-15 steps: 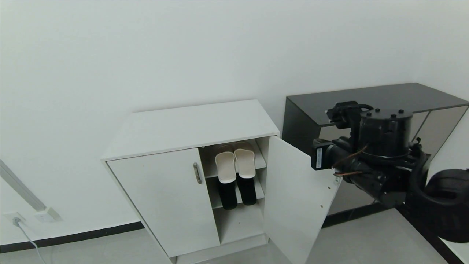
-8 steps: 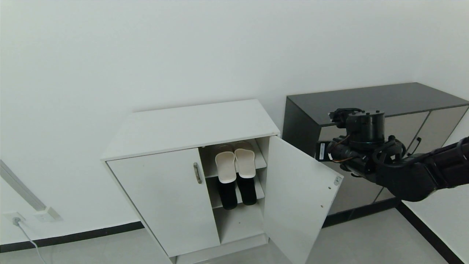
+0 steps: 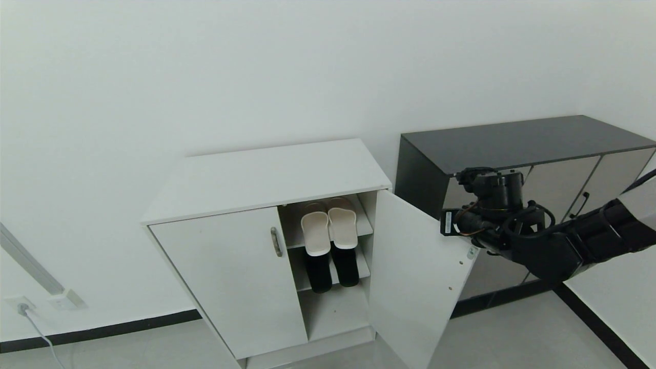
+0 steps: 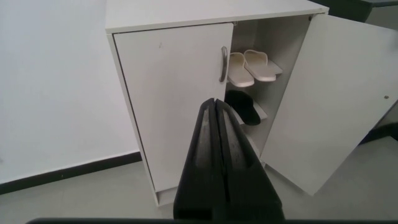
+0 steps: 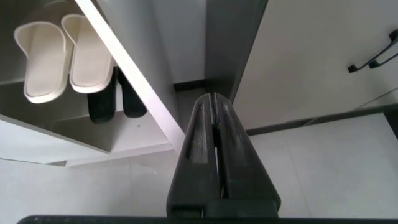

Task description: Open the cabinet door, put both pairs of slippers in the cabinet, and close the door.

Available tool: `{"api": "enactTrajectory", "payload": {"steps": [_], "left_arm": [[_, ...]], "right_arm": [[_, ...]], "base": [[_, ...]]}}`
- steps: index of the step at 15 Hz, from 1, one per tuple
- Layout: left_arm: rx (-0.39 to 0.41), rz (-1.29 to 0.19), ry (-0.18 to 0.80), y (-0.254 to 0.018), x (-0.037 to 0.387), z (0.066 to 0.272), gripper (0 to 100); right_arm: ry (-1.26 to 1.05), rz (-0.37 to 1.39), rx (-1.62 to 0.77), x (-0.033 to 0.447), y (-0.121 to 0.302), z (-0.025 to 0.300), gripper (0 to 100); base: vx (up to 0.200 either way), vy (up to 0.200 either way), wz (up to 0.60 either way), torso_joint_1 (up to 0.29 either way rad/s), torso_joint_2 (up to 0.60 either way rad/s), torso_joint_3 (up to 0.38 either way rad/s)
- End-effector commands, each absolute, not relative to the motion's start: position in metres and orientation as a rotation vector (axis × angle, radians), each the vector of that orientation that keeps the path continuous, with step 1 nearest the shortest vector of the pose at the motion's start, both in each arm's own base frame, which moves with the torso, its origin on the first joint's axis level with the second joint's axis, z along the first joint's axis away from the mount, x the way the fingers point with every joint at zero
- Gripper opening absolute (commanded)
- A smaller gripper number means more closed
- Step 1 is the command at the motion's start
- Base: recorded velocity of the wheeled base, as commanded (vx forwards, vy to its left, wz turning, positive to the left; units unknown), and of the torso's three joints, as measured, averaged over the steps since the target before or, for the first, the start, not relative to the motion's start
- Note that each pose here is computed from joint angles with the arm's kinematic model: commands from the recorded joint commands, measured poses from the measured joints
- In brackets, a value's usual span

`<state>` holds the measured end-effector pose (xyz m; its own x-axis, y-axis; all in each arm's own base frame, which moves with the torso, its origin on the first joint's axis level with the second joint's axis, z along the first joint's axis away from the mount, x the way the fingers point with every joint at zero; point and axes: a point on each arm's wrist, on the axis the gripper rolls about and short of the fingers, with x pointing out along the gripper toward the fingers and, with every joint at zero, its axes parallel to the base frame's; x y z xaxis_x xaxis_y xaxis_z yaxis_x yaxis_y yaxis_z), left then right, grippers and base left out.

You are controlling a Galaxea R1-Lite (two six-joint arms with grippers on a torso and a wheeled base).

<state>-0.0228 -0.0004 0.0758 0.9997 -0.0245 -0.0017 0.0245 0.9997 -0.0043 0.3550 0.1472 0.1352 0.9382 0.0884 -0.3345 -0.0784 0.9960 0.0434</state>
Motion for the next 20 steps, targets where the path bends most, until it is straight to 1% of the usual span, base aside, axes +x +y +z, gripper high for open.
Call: {"api": "enactTrajectory", "payload": {"steps": [1, 6, 9, 16, 20], "left_arm": [[-0.005, -0.025, 0.002, 0.0, -0.023, 0.076, 0], [-0.003, -0.025, 0.002, 0.0, -0.023, 0.076, 0], [-0.003, -0.026, 0.002, 0.0, -0.023, 0.076, 0], [-0.003, -0.029, 0.002, 0.0, -0.023, 0.076, 0], [-0.003, -0.028, 0.002, 0.0, -0.023, 0.076, 0]], "right_arm": [[0.356, 0.086, 0.024, 0.355, 0.149, 0.131, 0], [0.376, 0.094, 0.013, 0.353, 0.151, 0.124, 0], [0.383, 0.132, 0.009, 0.345, 0.161, 0.123, 0], [0.349, 0.309, 0.009, 0.284, 0.2, 0.149, 0], [0.33, 0.38, -0.018, 0.266, 0.204, 0.147, 0]], "base": [[0.0, 0.0, 0.0, 0.0, 0.0, 0.0], [0.0, 0.0, 0.0, 0.0, 0.0, 0.0], [0.0, 0.0, 0.0, 0.0, 0.0, 0.0], [0.0, 0.0, 0.0, 0.0, 0.0, 0.0], [0.0, 0.0, 0.0, 0.0, 0.0, 0.0]]}}
